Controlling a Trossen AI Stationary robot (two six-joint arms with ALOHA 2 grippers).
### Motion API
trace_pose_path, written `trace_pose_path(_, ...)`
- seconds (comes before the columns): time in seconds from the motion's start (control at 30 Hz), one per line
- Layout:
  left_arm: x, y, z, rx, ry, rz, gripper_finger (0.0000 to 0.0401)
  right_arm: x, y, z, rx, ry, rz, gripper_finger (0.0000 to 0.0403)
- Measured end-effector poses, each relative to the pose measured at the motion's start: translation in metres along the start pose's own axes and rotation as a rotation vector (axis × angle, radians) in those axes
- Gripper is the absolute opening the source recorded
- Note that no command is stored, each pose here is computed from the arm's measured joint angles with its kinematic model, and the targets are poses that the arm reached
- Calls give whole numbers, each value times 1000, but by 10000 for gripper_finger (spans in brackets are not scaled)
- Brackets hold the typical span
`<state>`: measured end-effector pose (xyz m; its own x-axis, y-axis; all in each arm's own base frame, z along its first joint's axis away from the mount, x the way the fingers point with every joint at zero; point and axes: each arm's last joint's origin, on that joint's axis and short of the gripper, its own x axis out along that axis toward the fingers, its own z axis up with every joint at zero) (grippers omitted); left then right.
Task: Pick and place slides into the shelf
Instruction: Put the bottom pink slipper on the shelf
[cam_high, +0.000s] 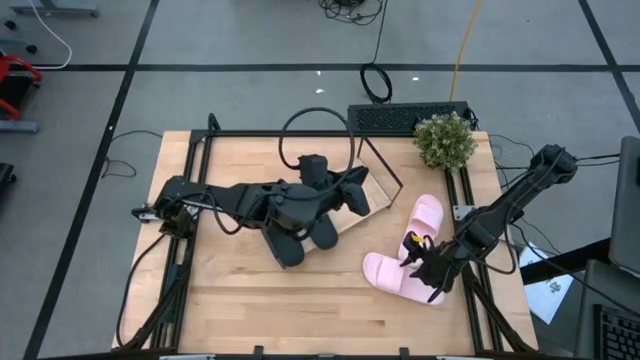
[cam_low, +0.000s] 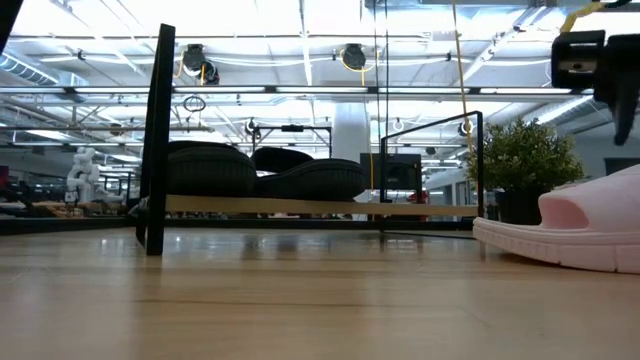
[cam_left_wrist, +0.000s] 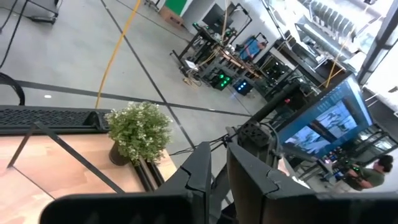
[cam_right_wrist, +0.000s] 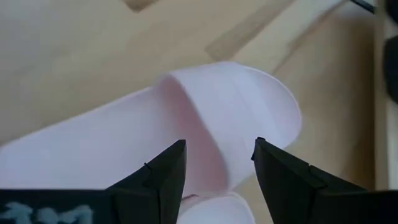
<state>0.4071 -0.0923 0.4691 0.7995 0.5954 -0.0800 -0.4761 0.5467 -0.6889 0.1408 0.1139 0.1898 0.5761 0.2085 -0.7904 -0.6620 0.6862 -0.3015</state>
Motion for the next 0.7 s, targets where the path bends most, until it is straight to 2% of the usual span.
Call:
trace_pose_path(0.17, 0, 0, 0, -2, -2, 0, 47, 7, 3, -7, 2, -12, -20, 174)
trace_pose_path(0.33, 1, 0, 1, 2, -5, 2, 47, 14, 4, -14, 25, -23, -69, 151)
trace_pose_path(0.5, 2, 1, 1, 20, -7, 5, 47, 14, 3, -14, 36, -20, -125, 103)
trace_pose_path(0.7, 5, 3, 4, 21, -14, 13, 47, 14, 2, -11, 62, -45, -129, 14)
